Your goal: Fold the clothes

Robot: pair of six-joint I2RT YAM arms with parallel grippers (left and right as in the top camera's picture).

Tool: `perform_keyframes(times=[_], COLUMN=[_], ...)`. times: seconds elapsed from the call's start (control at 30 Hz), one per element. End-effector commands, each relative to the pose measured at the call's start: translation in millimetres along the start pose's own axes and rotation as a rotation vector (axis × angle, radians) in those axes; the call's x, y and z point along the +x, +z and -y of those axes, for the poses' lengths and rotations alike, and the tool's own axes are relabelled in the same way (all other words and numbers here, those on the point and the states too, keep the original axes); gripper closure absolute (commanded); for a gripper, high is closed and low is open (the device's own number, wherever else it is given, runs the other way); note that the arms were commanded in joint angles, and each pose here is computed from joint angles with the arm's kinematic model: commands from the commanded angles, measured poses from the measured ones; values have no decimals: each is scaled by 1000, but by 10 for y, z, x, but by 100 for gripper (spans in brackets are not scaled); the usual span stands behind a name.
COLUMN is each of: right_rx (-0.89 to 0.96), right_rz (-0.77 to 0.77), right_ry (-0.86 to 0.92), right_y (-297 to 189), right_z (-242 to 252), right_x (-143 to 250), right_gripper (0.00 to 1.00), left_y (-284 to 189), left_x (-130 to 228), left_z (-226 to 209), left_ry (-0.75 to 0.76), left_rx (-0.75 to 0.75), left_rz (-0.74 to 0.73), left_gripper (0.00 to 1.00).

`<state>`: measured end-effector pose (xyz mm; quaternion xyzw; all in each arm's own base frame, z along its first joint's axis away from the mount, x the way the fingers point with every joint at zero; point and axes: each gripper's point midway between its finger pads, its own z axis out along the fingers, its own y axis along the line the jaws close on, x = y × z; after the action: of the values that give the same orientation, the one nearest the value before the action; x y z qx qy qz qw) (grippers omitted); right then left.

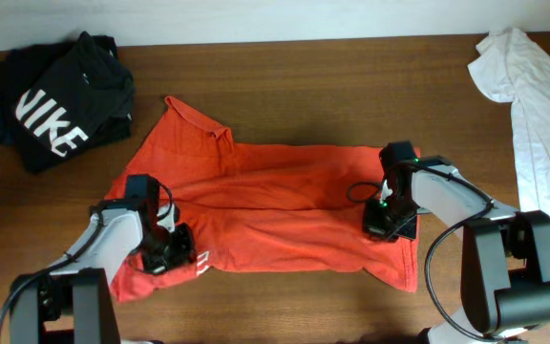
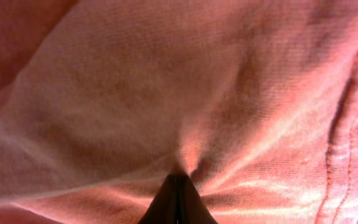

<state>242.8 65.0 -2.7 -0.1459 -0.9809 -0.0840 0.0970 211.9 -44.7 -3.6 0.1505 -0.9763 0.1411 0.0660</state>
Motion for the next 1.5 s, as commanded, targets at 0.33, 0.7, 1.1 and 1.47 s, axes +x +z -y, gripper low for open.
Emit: perform_keyframes(times=[0.33,0.7,1.1,1.47], right_rx=[120,-21,-1,110], right_rz=[-166,-90,-34,-184], right_ry=[337,8,-121,-50], right_y=[-135,-285,-38,260], right_z=[1064,159,-343,-65], right_x=[268,358,355,580], right_gripper=[96,96,96,96], left_y=[-329,-543,-76,-171], left_x=[814,-90,-199,225], left_z=[51,-54,-587,-715], left_ry=[18,-34,-135,-153], left_rx=[18,-71,-304,-387], left_rz=[-190,244,27,-141], left_gripper=[100,68,86,99])
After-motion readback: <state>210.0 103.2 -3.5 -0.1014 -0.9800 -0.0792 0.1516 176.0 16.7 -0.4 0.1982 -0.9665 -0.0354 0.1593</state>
